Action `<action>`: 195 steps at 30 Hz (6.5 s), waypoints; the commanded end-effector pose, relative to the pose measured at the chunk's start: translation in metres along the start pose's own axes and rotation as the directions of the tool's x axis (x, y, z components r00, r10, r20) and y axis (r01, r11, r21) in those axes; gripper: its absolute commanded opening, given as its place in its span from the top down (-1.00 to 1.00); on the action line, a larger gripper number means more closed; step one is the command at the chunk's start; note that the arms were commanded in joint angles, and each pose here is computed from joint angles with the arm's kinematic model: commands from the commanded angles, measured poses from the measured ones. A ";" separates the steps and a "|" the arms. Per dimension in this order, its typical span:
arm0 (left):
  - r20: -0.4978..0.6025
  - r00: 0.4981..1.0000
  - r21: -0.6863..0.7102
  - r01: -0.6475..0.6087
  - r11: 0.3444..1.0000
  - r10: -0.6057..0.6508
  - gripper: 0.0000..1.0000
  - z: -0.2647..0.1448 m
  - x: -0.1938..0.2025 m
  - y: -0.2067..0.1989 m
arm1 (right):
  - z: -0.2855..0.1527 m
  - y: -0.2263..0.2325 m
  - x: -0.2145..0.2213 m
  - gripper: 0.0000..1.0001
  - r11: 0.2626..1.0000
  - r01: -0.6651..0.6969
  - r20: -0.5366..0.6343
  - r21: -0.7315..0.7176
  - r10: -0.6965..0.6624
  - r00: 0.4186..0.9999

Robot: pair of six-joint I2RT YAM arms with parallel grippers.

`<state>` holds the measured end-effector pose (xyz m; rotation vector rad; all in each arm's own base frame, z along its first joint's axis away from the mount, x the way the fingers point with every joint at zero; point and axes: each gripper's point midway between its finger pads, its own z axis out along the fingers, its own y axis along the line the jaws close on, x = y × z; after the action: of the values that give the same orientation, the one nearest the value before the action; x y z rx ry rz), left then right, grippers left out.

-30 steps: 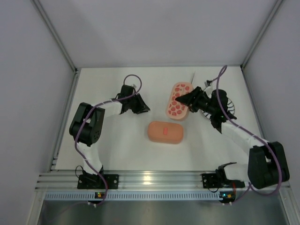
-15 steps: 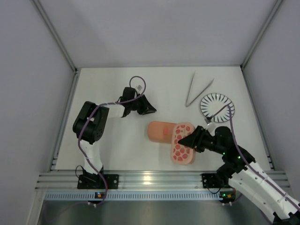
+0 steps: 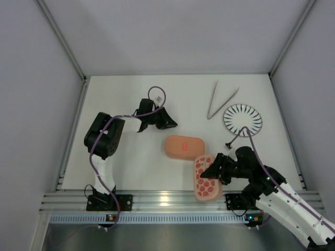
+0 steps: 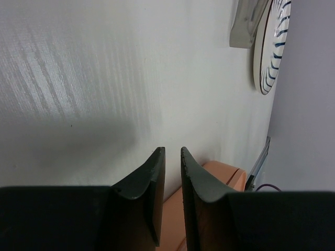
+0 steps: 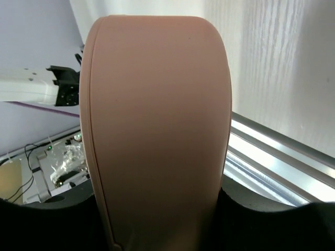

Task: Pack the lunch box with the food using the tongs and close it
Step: Adjust the packing box at the center of the board, then place the packing box on the packing box.

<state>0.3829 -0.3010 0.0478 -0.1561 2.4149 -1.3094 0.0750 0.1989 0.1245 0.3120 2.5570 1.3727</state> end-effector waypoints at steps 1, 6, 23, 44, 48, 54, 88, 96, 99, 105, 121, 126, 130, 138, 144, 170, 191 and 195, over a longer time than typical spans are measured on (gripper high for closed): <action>0.019 0.999 0.065 -0.044 0.997 0.043 0.54 0.001 -0.007 -0.014 | 0.000 0.017 0.015 1.00 0.999 0.001 -0.107 -0.049 -0.006 0.994; 0.011 0.999 0.074 -0.044 0.996 0.043 0.54 0.004 -0.008 -0.016 | 0.012 0.014 0.025 1.00 0.999 -0.023 -0.171 -0.029 0.018 0.985; -0.009 0.998 0.099 -0.057 0.993 0.059 0.53 0.008 -0.004 -0.019 | 0.040 0.006 0.027 1.00 0.998 -0.061 -0.166 0.025 0.064 0.984; -0.043 0.997 0.096 -0.061 0.993 0.065 0.55 0.004 0.025 -0.014 | 0.060 0.002 -0.028 1.00 0.994 -0.014 0.035 0.108 0.010 0.999; -0.048 0.996 0.086 -0.066 0.994 0.070 0.56 0.002 0.033 -0.012 | 0.061 0.009 -0.046 1.00 0.993 0.009 0.078 0.118 -0.018 0.997; -0.054 0.997 0.075 -0.059 0.995 0.063 0.61 -0.003 0.044 -0.008 | 0.067 0.020 -0.068 1.00 0.992 0.043 0.104 0.118 -0.055 0.993; 0.060 0.994 -0.120 -0.079 0.990 0.087 0.59 -0.028 0.043 -0.009 | 0.016 0.022 -0.136 1.00 0.987 0.072 0.284 0.147 -0.112 0.952; 0.152 0.982 -0.319 -0.059 0.946 0.113 0.43 -0.044 0.004 0.001 | 0.009 0.060 -0.153 1.00 0.993 0.108 0.348 0.048 -0.118 0.930; 0.194 0.974 -0.353 -0.038 0.935 0.113 0.40 -0.055 -0.010 0.002 | 0.010 0.080 -0.169 1.00 0.994 0.107 0.414 -0.036 -0.083 0.906; 0.250 0.959 -0.352 -0.040 0.935 0.135 0.39 -0.073 -0.031 -0.018 | 0.015 0.101 -0.205 1.00 0.987 0.070 0.551 -0.147 0.022 0.834; 0.253 0.952 -0.303 -0.093 0.948 0.174 0.36 -0.093 -0.041 -0.060 | 0.091 0.086 -0.210 1.00 0.984 -0.035 0.621 -0.176 0.139 0.772; 0.243 0.954 -0.301 -0.099 0.949 0.176 0.35 -0.091 -0.040 -0.060 | 0.095 0.082 -0.210 1.00 0.986 -0.030 0.625 -0.162 0.126 0.770; 0.235 0.959 -0.287 -0.090 0.954 0.161 0.36 -0.087 -0.037 -0.059 | 0.103 0.077 -0.208 1.00 0.991 -0.033 0.609 -0.127 0.104 0.786; 0.226 0.961 -0.277 -0.092 0.956 0.158 0.36 -0.084 -0.036 -0.060 | 0.125 0.066 -0.198 0.66 1.000 -0.029 0.541 -0.008 0.028 0.840; 0.221 0.963 -0.279 -0.091 0.956 0.156 0.36 -0.084 -0.035 -0.057 | 0.127 0.055 -0.191 0.43 0.997 -0.036 0.510 0.069 -0.005 0.860; 0.217 0.967 -0.266 -0.075 0.961 0.136 0.35 -0.077 -0.033 -0.055 | 0.112 0.035 -0.171 -0.18 0.991 -0.096 0.487 0.097 0.037 0.872; 0.217 0.967 -0.258 -0.071 0.963 0.130 0.35 -0.074 -0.033 -0.056 | 0.096 0.026 -0.161 -0.24 0.985 -0.088 0.463 0.151 0.008 0.886; 0.220 0.967 -0.254 -0.070 0.965 0.128 0.35 -0.074 -0.034 -0.057 | 0.092 0.016 -0.155 -0.24 0.977 -0.087 0.448 0.194 -0.009 0.894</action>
<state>0.3688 -0.2548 0.1237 -0.2566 2.4042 -0.8358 0.2589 0.2389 0.0995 0.6911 2.2868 0.9337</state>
